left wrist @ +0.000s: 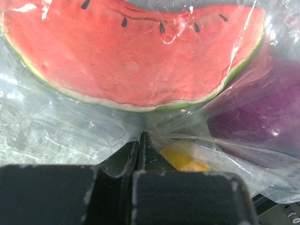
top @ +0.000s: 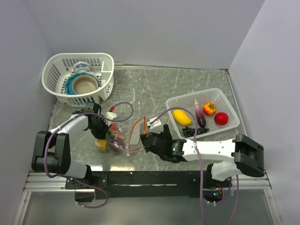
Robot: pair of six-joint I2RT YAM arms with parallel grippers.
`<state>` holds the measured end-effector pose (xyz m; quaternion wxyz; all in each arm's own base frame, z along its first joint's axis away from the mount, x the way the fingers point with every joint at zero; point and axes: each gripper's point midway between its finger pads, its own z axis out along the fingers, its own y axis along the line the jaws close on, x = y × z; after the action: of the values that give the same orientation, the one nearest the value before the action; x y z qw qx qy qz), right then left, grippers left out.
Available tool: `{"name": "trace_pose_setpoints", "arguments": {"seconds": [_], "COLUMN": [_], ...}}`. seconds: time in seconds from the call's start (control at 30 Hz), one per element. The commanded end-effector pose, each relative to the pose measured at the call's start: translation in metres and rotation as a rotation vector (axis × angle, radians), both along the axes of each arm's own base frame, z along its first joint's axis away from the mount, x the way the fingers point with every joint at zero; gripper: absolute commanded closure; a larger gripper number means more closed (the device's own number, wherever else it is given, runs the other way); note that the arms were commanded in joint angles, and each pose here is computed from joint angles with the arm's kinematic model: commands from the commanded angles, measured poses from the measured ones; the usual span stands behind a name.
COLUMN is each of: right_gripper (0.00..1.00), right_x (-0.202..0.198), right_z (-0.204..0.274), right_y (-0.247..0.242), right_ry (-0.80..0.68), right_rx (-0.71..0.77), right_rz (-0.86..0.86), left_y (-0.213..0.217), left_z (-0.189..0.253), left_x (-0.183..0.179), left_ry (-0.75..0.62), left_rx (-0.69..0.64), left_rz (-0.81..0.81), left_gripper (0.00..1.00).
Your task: Open the zip-top bag and remove the fake food
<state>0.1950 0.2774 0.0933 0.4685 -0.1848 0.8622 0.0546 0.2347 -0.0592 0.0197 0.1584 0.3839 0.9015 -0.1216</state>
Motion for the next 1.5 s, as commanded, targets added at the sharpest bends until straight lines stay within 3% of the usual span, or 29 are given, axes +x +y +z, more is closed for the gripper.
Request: {"name": "trace_pose_setpoints", "arguments": {"seconds": [0.0,0.33,0.57,0.93,1.13,1.37,1.47], "right_gripper": [0.0,0.0,0.0,0.02,0.0,0.0,0.0], "right_x": [0.0,0.007,0.012,0.012,-0.003,-0.03,-0.03], "right_z": [-0.001,0.003,0.017,-0.038,-0.037,0.004,0.004], "right_y": [0.032,0.07,0.071,0.103,0.129,0.173,0.186], "right_ry": [-0.001,-0.048,-0.09,-0.023,0.003,0.005,0.019], "right_rx": [0.085,0.042,0.029,-0.058,0.033,0.254,0.245], "right_rz": [0.065,0.123,0.125,0.21,0.31,0.509,0.533], "left_y": [-0.005,-0.006,-0.005,-0.01,-0.016,-0.022,-0.023], "left_z": [0.001,0.0,0.0,0.008,0.015,0.012,0.011], "left_x": [0.006,0.005,0.002,0.004,0.002,0.0,-0.003], "left_ry": [-0.014,-0.002,-0.007,-0.013,-0.004,0.017,0.023], "left_rx": [-0.031,-0.035,-0.032,-0.059,-0.095,-0.12,-0.124], "left_rz": [-0.001,0.001,-0.007,-0.006,-0.004,0.006,0.005], "left_gripper": [0.99,0.99,0.99,0.99,0.99,0.99,0.99]}}
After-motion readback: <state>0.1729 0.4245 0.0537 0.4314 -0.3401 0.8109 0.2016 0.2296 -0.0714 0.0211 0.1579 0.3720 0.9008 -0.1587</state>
